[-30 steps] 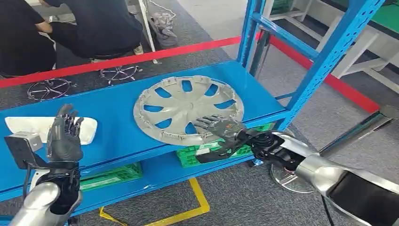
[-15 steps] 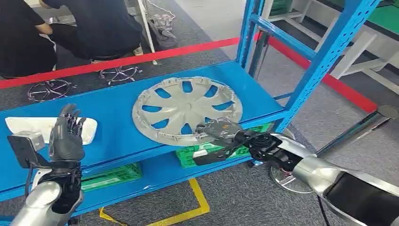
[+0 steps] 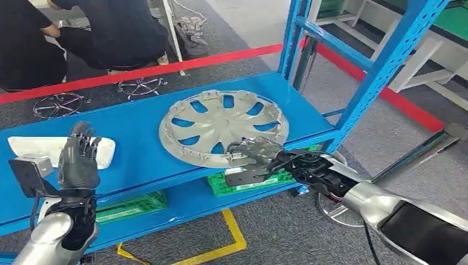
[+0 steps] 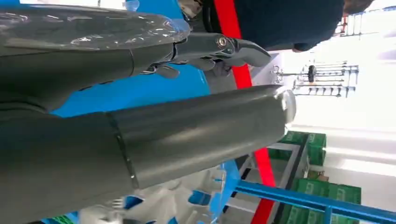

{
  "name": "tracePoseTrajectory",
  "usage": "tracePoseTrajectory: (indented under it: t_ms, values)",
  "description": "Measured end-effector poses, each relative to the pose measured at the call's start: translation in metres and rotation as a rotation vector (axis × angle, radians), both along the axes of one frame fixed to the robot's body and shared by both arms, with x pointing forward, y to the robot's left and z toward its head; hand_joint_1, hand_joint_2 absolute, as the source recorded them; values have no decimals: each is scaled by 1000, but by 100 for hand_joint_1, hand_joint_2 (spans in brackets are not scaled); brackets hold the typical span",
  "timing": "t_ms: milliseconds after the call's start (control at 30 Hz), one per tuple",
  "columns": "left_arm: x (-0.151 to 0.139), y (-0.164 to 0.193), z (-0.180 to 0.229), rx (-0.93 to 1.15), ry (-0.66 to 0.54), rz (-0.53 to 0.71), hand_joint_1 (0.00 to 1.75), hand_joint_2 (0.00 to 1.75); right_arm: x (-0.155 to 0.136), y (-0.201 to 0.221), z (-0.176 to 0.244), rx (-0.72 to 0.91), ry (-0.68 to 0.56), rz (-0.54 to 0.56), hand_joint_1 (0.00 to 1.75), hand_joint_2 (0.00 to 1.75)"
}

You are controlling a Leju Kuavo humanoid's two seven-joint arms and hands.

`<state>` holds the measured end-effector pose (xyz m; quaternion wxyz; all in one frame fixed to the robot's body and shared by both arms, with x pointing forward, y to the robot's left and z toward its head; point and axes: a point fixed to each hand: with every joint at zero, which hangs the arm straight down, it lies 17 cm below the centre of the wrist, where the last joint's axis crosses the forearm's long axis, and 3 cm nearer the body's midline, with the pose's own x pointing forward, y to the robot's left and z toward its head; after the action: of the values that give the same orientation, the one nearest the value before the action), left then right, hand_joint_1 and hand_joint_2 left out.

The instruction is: Take the parts from the cabinet and place them on the table.

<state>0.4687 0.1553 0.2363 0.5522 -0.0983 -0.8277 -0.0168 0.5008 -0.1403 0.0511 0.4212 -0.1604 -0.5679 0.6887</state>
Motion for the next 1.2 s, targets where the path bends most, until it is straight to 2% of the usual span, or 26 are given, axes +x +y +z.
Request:
tracePoseTrajectory:
  t_ms: [267, 367, 500, 600, 800, 833, 1000, 1200]
  values:
    - [-1, 4, -4, 5, 7, 13, 0, 0, 18, 10, 61, 243, 19, -84, 175, 175]
    - [-1, 8, -7, 6, 13, 29, 0, 0, 28, 11, 103, 417, 3, -128, 175, 175]
    - [-1, 10, -16, 20, 42, 46, 0, 0, 38, 4, 184, 686, -91, -209, 175, 175]
    - [-2, 8, -17, 20, 45, 44, 0, 0, 33, -1, 230, 798, -157, -215, 175, 175]
    - [-2, 4, -15, 13, 43, 36, 0, 0, 13, -9, 279, 916, -245, -178, 175, 175]
    - [-2, 4, -15, 12, 41, 36, 0, 175, 10, -11, 286, 937, -262, -172, 175, 175]
    - [-2, 3, -8, 19, 16, 52, 0, 175, -12, -16, 325, 1040, -357, -118, 175, 175]
    - [-5, -1, 4, 37, -55, 68, 0, 175, -36, -6, 350, 1090, -403, -57, 175, 175]
